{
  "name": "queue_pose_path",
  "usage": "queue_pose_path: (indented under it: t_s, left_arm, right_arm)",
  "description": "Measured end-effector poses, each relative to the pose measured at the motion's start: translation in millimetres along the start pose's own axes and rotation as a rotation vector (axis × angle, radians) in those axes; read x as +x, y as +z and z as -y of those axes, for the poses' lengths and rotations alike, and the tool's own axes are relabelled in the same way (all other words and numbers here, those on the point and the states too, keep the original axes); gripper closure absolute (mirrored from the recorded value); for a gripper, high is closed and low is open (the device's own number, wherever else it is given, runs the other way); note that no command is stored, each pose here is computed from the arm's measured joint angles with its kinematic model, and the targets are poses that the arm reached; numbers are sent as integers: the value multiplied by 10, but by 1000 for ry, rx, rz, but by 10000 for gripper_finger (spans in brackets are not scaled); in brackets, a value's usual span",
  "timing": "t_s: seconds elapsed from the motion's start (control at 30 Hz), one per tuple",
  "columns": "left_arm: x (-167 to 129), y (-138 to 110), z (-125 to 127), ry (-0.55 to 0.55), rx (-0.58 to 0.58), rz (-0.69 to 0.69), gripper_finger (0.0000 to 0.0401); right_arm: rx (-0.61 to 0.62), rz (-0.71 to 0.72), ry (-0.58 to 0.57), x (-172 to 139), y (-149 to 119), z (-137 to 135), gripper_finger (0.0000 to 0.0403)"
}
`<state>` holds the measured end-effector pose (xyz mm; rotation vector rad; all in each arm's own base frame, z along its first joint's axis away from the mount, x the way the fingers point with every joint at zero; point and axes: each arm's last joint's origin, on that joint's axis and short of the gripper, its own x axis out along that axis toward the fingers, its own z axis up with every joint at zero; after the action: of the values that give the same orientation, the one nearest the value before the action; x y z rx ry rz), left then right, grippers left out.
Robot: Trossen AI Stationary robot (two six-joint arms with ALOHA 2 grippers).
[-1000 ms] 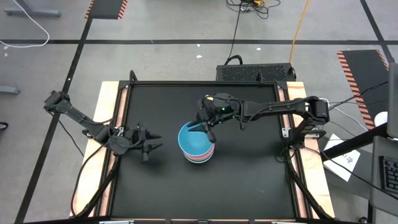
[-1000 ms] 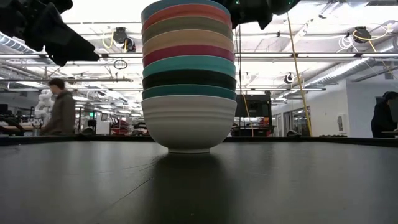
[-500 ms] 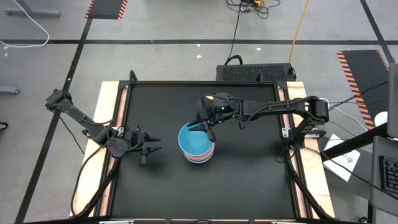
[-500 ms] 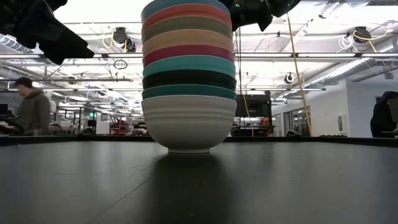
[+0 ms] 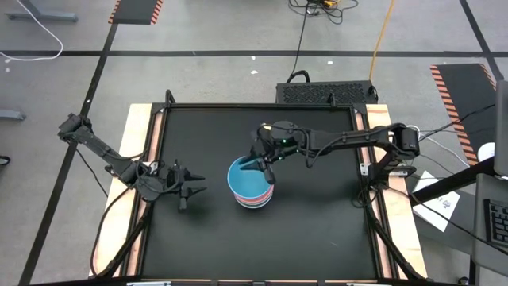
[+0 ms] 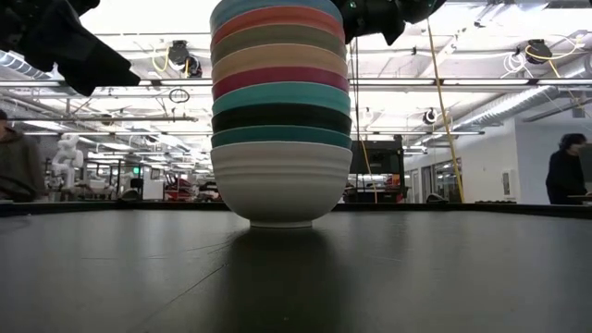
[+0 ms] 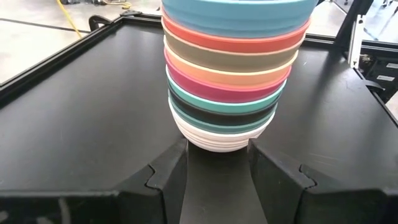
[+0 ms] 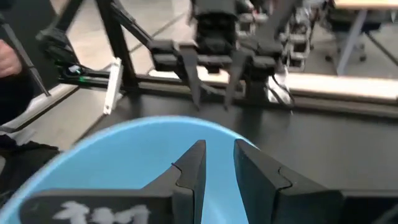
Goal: Nest bowls inside each other
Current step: Stack the blue bowl on the red bowl
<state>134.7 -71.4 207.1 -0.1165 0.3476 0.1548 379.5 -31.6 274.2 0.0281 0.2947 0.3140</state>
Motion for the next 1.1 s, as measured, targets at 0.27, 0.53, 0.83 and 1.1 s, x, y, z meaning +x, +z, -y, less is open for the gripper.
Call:
queue_pose_path:
  t_s: [0.27,0.53,0.83,1.1]
  left_arm:
    - [0,1,-2,9,0,4,231]
    - [0,2,-4,15,3,6,231]
    - [0,1,-3,14,-1,5,231]
    - [0,0,-4,15,1,5,231]
  right_arm:
    - [-62,58,56,81,71,-215,330]
    - [-63,52,89,174,24,-324,330]
    - [-52,38,113,376,-143,-353,330]
    - [-73,58,110,350,-99,-355,330]
